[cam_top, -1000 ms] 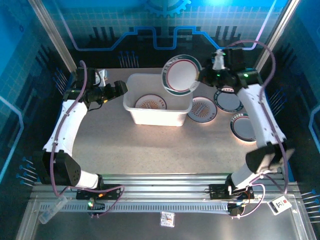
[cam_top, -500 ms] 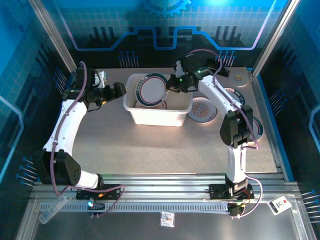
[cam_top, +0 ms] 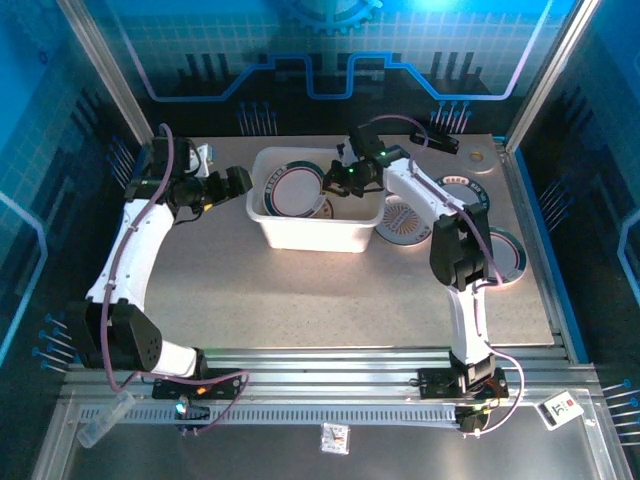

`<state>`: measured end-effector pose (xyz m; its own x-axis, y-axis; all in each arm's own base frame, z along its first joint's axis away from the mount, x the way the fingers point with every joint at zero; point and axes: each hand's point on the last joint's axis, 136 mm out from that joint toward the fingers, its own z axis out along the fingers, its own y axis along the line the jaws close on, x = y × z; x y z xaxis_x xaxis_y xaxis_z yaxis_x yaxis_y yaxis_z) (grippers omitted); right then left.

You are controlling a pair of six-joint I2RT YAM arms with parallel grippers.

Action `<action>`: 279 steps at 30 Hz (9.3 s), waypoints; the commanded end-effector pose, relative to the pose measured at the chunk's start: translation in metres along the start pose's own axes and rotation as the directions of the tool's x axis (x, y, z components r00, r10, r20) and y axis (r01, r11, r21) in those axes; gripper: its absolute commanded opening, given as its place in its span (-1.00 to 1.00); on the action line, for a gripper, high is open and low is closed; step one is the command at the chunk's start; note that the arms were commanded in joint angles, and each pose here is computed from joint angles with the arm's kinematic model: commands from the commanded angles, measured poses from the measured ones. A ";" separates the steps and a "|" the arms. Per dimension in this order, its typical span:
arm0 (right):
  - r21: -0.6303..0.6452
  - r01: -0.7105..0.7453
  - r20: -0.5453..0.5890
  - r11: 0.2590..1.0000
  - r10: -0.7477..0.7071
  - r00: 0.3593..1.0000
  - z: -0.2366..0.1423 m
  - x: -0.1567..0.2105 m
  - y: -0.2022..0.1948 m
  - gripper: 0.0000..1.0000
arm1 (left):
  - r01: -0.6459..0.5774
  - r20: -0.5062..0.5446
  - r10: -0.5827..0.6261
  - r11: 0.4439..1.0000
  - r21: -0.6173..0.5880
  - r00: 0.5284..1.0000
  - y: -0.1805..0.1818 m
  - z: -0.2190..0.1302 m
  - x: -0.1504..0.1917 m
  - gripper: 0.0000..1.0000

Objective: Place the plates into the plastic bin on the countertop

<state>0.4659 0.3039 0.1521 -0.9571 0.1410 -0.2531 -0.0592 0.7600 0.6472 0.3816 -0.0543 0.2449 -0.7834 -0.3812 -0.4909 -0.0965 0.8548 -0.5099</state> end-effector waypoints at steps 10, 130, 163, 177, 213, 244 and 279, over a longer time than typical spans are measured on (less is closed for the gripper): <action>0.006 -0.054 -0.041 0.999 0.055 0.998 0.038 0.015 -0.023 -1.00 | 0.019 -0.025 -0.019 1.000 -0.002 1.000 0.008 0.002 0.011 0.98; 0.063 -0.557 0.390 0.828 0.493 0.778 -0.121 0.059 -0.255 0.08 | 0.075 -0.034 -0.076 0.997 -0.017 0.997 0.006 0.024 0.049 0.98; 0.089 -0.576 0.382 0.812 0.507 0.773 -0.097 0.060 -0.276 0.02 | 0.077 -0.040 -0.078 0.997 -0.030 0.996 0.009 0.025 0.054 0.98; 0.083 -0.572 0.404 0.816 0.497 0.768 -0.083 0.061 -0.288 -0.47 | 0.074 -0.038 -0.075 0.997 -0.033 0.996 0.010 0.023 0.056 0.98; -0.046 -0.191 0.650 0.980 0.175 0.739 -0.281 0.023 -0.113 -1.00 | 0.028 0.018 -0.028 0.999 0.032 0.999 -0.003 0.002 0.055 0.98; 0.083 -0.297 0.489 0.951 0.221 0.844 -0.203 0.059 -0.177 -1.00 | 0.065 -0.039 -0.064 0.998 0.018 0.997 0.004 0.025 0.060 0.98; 0.265 -0.638 0.411 0.723 0.514 0.753 -0.167 0.169 -0.314 0.07 | 0.068 -0.065 -0.066 0.998 0.015 0.996 0.006 0.033 0.068 0.98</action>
<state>0.2747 -0.0132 0.0321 -0.6389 0.7551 -0.1472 0.6395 0.6277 0.4438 0.3493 -0.0817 0.1891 -0.8064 -0.4094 -0.4267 -0.1376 0.8317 -0.5379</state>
